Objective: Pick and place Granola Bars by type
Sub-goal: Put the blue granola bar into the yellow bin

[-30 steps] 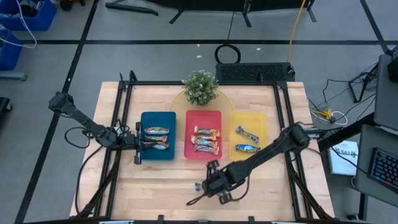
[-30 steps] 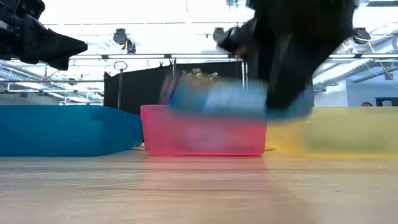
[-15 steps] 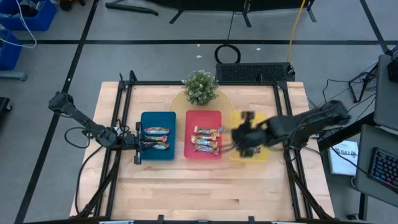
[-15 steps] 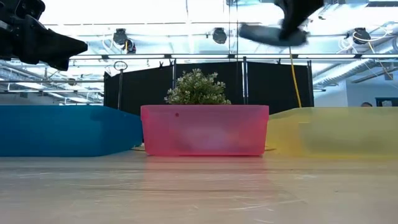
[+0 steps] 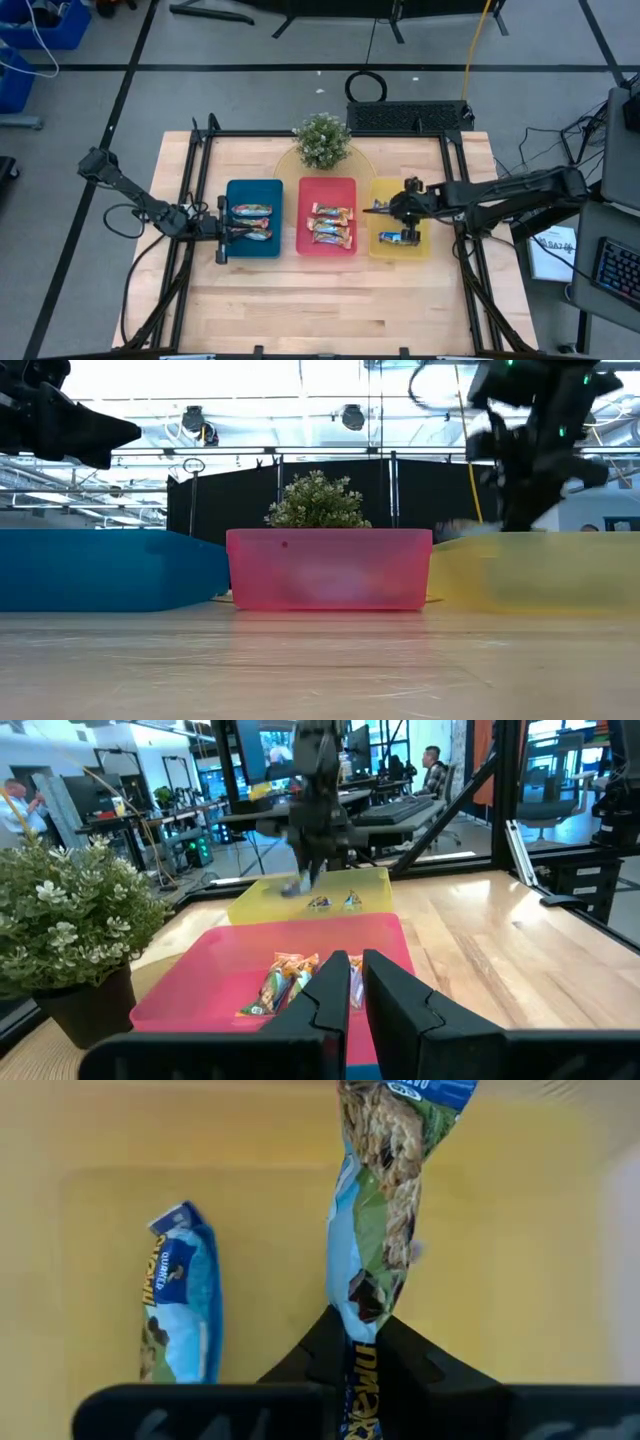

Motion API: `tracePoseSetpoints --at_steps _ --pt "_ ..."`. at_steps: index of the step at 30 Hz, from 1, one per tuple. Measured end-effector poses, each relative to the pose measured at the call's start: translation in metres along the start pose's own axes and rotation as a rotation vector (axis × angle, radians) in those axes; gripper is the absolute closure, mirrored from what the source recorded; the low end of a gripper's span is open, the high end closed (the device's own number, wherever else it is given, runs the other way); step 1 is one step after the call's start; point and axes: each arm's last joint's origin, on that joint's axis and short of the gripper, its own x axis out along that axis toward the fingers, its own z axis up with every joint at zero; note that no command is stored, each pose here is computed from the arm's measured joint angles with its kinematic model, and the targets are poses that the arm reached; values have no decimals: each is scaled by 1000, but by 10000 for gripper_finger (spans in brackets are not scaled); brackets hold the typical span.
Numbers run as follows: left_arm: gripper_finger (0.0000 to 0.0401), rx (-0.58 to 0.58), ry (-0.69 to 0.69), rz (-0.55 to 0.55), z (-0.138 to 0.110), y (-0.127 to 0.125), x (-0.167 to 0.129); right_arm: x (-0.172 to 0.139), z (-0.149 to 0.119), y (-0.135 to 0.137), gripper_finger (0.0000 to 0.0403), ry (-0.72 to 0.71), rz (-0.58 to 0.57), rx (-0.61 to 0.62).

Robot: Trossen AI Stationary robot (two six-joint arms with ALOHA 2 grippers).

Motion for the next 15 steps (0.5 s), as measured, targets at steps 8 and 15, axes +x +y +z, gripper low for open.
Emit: tracePoseSetpoints --at_steps 8,15 --pt "364 16 1 -1 0 0 0 35 -5 5 368 135 84 4" --pt "364 -9 0 0 0 0 0 47 -5 7 357 188 78 44"
